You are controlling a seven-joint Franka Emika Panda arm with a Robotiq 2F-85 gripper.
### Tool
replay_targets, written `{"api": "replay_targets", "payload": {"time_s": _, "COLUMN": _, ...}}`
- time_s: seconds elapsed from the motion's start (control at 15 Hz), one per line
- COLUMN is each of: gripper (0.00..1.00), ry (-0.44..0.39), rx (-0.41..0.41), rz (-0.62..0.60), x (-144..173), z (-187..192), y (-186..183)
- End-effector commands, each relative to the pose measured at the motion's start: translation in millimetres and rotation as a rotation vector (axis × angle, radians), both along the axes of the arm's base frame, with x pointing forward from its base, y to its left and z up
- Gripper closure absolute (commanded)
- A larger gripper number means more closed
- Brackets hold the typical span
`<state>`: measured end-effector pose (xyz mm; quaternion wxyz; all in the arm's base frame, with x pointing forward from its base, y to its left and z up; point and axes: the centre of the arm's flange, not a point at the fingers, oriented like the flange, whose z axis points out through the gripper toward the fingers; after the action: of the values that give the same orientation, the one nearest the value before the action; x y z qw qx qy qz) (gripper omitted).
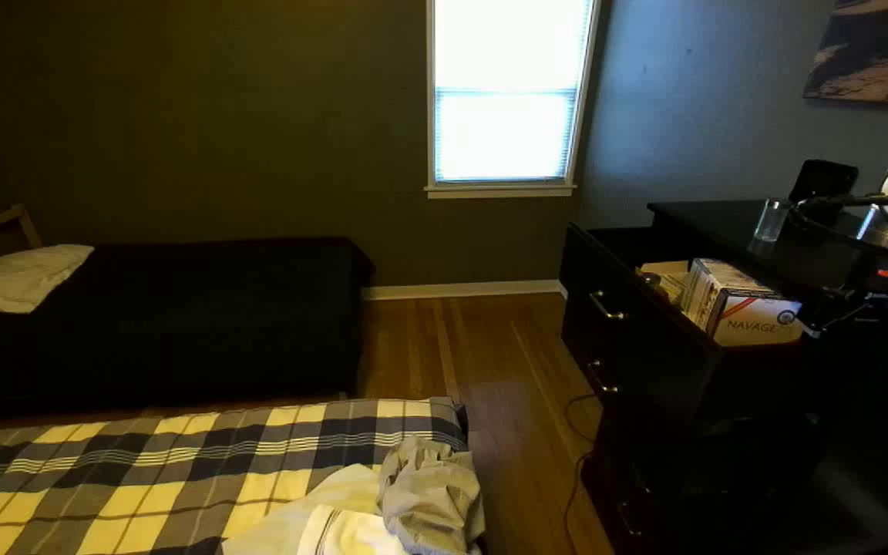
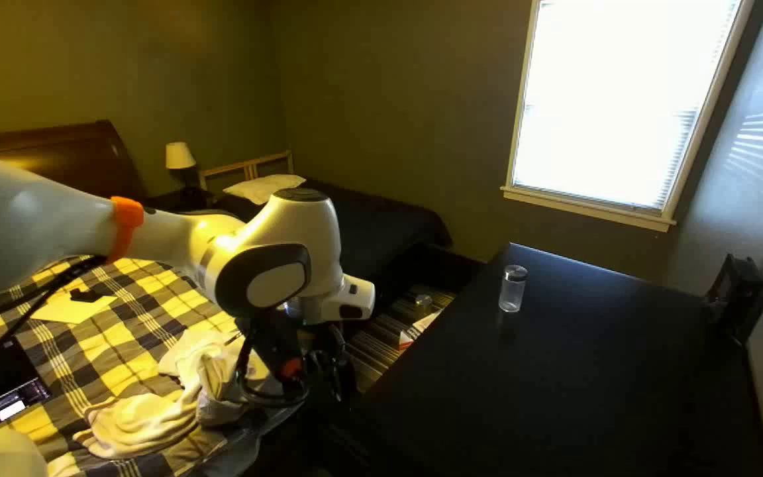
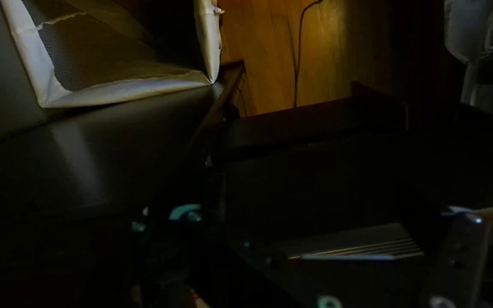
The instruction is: Remove the glass container from the top drawer, put it on the table and close the top drawer
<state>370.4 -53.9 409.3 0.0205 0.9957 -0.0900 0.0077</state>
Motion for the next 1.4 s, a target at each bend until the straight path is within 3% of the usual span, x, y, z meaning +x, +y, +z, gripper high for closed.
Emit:
{"api": "replay_targets", "payload": {"time_s": 0.0, "gripper": 0.0, "ry": 0.0, "rx": 0.0, "rz": 0.0, "x": 0.0, "z": 0.0, "y": 0.0}}
{"api": "replay_targets", "payload": {"time_s": 0.6, "gripper": 0.0, "ry": -0.006, "rx": 0.007, "rz": -0.011, "x": 6.5, "z": -0.3, "y": 1.1}}
{"api": "replay_targets", "payload": {"time_s": 0.93, "gripper": 0.0, "ry": -0.068, "rx": 0.046, "rz": -0.03, "x": 72.4, "z": 19.3, "y": 36.7}}
{"api": "replay_targets", "payload": {"time_s": 1.33, "gripper": 0.0, "ry": -0.116, "rx": 0.007, "rz": -0.32, "x": 184.7, "z": 32.8, "y": 43.6}}
